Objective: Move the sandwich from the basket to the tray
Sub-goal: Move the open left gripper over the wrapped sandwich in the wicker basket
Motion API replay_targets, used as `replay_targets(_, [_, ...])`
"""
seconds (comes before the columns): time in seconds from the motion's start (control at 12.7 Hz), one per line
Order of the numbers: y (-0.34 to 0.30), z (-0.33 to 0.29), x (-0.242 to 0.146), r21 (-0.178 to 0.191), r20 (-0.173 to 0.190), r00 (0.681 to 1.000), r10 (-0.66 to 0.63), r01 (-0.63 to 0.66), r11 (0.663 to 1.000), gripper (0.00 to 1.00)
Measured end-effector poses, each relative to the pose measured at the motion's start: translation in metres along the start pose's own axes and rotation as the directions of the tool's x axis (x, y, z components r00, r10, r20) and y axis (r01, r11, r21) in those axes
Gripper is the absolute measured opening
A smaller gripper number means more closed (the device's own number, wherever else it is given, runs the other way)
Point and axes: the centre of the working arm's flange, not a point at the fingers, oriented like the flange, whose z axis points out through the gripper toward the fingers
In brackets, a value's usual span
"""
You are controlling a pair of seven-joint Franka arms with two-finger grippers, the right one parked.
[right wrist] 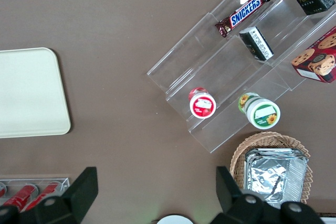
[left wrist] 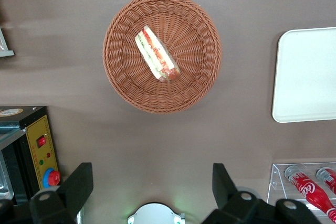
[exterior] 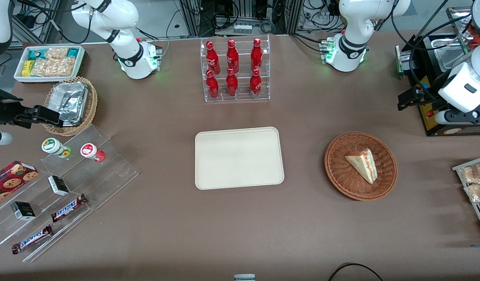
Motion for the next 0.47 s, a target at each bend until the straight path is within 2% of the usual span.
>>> replay_targets(0.47, [0.0001, 0.0066, 0.0046, 0.001, 0.012, 1.0, 0.0, 0.0, 1.0, 1.0])
